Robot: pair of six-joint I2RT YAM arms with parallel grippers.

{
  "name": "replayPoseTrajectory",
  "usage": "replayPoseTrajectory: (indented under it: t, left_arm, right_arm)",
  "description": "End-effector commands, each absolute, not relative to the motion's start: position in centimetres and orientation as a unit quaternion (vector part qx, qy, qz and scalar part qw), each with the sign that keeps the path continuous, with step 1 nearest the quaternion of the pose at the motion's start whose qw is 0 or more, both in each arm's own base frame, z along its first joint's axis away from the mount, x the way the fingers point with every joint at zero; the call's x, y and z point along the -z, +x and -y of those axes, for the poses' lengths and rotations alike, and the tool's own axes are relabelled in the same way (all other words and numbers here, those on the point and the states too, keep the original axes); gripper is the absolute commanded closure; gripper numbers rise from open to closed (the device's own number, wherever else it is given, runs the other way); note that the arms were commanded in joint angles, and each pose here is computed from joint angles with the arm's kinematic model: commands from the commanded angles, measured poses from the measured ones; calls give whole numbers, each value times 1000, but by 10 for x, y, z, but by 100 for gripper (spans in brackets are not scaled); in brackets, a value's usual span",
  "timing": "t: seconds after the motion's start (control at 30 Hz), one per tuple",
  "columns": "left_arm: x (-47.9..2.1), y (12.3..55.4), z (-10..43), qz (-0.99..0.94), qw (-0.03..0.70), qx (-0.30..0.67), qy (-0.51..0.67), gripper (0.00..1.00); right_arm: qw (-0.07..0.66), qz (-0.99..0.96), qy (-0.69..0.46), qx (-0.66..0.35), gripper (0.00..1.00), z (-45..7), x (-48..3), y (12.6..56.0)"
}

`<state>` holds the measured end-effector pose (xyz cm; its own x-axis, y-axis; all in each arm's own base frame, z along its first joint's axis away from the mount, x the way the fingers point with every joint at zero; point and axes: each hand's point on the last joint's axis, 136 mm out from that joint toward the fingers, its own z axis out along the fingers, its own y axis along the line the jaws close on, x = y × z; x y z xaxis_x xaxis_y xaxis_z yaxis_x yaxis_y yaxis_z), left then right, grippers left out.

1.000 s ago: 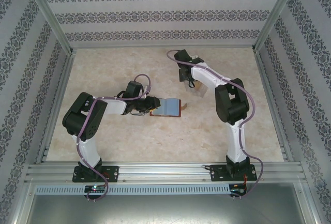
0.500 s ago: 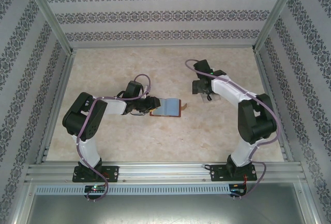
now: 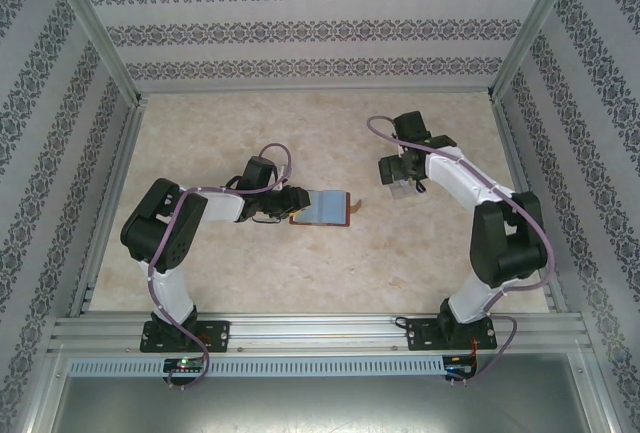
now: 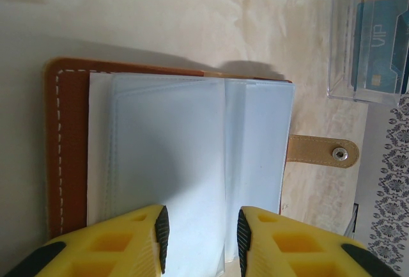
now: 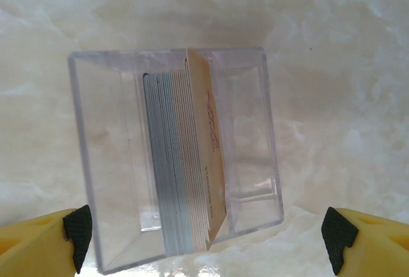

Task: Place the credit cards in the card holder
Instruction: Rotate the storage box at the top-right of the table, then pick up the credit card from the storage box.

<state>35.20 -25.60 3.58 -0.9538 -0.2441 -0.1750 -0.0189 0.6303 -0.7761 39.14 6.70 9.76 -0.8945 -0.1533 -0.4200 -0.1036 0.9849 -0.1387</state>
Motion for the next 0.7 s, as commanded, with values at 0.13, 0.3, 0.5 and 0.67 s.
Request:
replayPoseTrajectory:
  t: [0.13, 0.3, 0.5, 0.67]
  left_arm:
    - [-2, 327, 248, -915, 92, 384, -85, 63]
    - [0, 325, 249, -915, 90, 383, -86, 63]
    - [0, 325, 249, -916, 90, 381, -87, 63]
    - [0, 324, 248, -917, 91, 378, -87, 63]
  right_arm:
    - [190, -973, -68, 113, 16, -40, -87, 400]
    - [201, -971, -63, 111, 16, -41, -93, 407]
    - [192, -971, -67, 127, 16, -37, -89, 411]
    - [191, -970, -67, 138, 25, -34, -87, 411]
